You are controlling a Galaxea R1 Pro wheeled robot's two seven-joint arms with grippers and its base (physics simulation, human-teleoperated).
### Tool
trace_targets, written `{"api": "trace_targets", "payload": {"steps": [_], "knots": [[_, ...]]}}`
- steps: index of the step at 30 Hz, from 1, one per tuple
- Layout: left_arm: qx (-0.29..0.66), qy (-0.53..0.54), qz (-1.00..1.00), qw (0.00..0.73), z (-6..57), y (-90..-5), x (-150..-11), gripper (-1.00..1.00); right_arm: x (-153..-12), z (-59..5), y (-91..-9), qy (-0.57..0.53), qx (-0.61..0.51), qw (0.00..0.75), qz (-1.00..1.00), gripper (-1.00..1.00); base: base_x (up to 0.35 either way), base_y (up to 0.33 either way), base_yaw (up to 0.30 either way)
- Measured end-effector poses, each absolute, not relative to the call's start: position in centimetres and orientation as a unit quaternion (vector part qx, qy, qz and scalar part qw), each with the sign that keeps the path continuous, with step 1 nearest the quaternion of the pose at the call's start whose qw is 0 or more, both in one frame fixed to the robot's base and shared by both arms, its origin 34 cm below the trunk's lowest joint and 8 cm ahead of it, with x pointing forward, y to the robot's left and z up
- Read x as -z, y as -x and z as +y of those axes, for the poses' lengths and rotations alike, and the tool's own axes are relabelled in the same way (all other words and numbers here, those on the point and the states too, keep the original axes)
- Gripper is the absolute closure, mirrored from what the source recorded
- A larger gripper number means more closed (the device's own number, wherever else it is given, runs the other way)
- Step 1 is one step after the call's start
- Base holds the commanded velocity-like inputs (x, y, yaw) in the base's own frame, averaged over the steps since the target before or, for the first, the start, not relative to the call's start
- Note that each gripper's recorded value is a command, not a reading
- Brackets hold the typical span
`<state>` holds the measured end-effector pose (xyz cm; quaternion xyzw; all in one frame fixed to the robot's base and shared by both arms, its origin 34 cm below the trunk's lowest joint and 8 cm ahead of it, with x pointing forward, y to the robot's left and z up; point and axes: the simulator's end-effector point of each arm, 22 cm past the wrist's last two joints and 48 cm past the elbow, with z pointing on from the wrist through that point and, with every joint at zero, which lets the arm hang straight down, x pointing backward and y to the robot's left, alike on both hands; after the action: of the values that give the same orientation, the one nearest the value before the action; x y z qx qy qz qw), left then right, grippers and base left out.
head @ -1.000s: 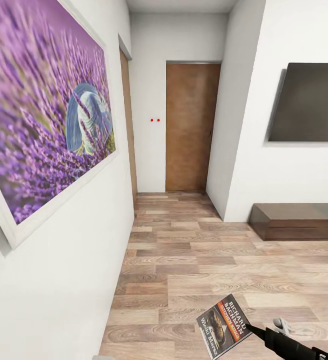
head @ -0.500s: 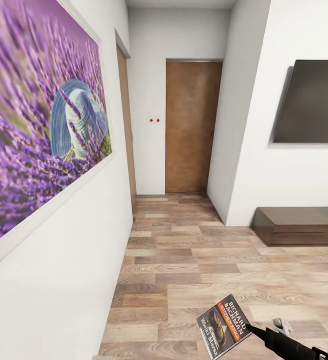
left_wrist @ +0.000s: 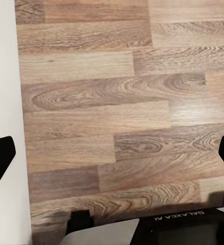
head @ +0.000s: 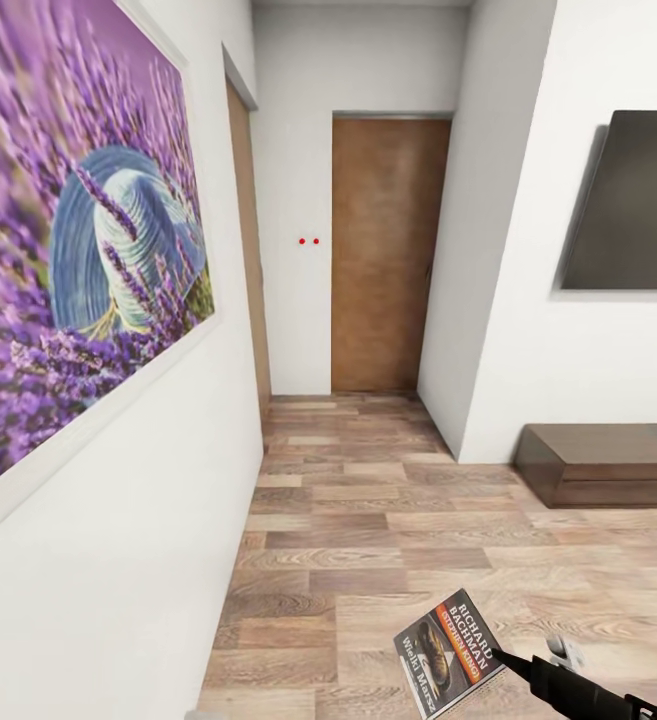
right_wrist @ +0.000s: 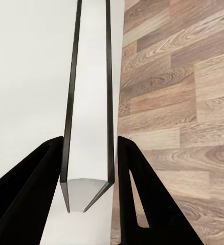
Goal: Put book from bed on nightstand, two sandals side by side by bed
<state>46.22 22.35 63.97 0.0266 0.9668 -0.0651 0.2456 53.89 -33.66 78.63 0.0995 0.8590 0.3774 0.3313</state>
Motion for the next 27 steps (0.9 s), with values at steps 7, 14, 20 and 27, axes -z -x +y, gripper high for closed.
{"api": "trace_targets", "payload": {"steps": [7, 14, 20, 27], "knots": [[0.065, -0.027, 0.967, 0.246, 22.35, -46.22, -63.97, -1.00, -78.63, -33.66, -53.88, -0.100, -0.377, 0.331, 0.859, 1.00, 0.323, 0.000, 0.000], [0.065, -0.027, 0.967, 0.246, 22.31, -46.22, -63.97, -1.00, -78.63, -33.66, -53.88, -0.100, -0.377, 0.331, 0.859, 1.00, 0.323, 0.000, 0.000], [0.065, -0.027, 0.967, 0.246, 22.25, -46.22, -63.98, -1.00, -78.63, -33.66, -53.88, -0.100, -0.377, 0.331, 0.859, 1.00, 0.323, 0.000, 0.000], [0.066, -0.027, 0.967, 0.246, 22.23, -46.22, -63.98, -1.00, -78.63, -33.66, -53.88, -0.100, -0.377, 0.331, 0.859, 1.00, 0.323, 0.000, 0.000]]}}
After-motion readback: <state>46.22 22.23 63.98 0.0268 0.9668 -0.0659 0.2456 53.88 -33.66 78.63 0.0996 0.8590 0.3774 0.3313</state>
